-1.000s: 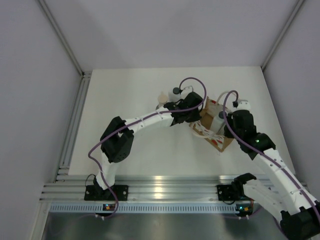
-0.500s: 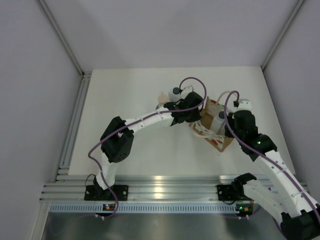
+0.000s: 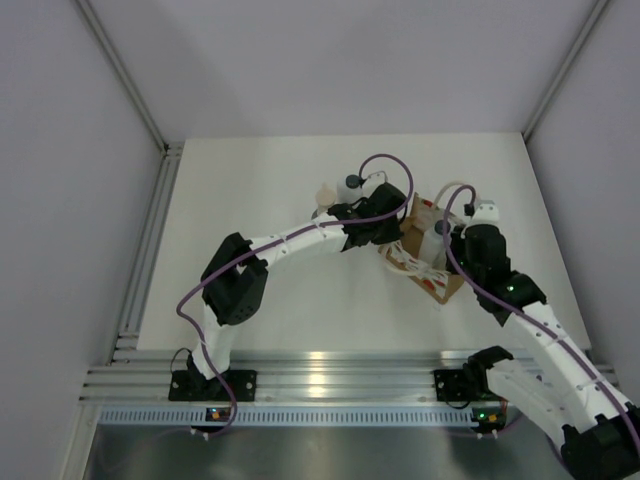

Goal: Take the personal care products out of the canvas bag

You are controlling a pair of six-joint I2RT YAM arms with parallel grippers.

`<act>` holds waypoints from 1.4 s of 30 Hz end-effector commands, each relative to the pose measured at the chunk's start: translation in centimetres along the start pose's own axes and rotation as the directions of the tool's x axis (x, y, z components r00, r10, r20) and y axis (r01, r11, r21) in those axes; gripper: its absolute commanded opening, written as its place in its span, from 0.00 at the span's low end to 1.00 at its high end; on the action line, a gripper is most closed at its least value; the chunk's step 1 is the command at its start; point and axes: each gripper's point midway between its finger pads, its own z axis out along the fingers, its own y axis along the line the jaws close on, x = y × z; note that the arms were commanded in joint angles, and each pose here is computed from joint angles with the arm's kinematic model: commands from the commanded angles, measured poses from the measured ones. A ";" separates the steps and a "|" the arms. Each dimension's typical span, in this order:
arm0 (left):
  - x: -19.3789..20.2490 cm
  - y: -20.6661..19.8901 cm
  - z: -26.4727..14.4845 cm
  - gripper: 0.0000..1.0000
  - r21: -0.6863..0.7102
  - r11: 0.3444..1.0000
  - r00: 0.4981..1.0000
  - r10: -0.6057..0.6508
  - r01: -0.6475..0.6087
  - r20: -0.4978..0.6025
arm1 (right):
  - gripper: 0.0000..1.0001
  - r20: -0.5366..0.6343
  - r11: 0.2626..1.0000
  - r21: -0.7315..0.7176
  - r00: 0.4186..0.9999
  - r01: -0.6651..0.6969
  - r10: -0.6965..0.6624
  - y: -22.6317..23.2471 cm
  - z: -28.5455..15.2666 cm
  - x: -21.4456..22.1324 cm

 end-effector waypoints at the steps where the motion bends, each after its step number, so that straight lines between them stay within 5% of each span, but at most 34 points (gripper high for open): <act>1: -0.9 -2.5 -0.4 0.00 0.071 0.997 1.000 -0.014 0.012 0.024 | 0.00 0.129 0.997 -0.028 0.989 -0.071 0.074 0.6 0.7 -2.7; 17: -0.7 -2.5 -0.3 0.00 0.073 0.997 1.000 -0.008 0.007 0.019 | 0.00 0.219 0.995 -0.063 0.971 -0.080 0.092 0.5 0.9 -2.1; 26: -0.9 -2.7 -0.4 0.00 0.078 0.997 1.000 -0.002 0.000 0.021 | 0.22 0.218 0.995 -0.075 0.973 -0.062 0.077 0.7 1.7 -1.3; 37: -0.9 -2.6 -0.5 0.00 0.077 0.997 1.000 0.002 -0.004 0.024 | 0.27 0.212 0.996 -0.061 0.975 -0.061 0.072 0.5 2.4 -0.3; 40: -1.0 -2.8 -0.5 0.00 0.080 0.997 1.000 0.003 -0.005 0.025 | 0.38 0.225 0.996 -0.055 0.971 -0.065 0.076 0.3 2.4 -0.4; 42: -0.9 -2.8 -0.5 0.00 0.080 0.997 1.000 0.004 -0.006 0.023 | 0.38 0.227 0.997 -0.053 0.971 -0.063 0.074 0.3 2.4 -0.4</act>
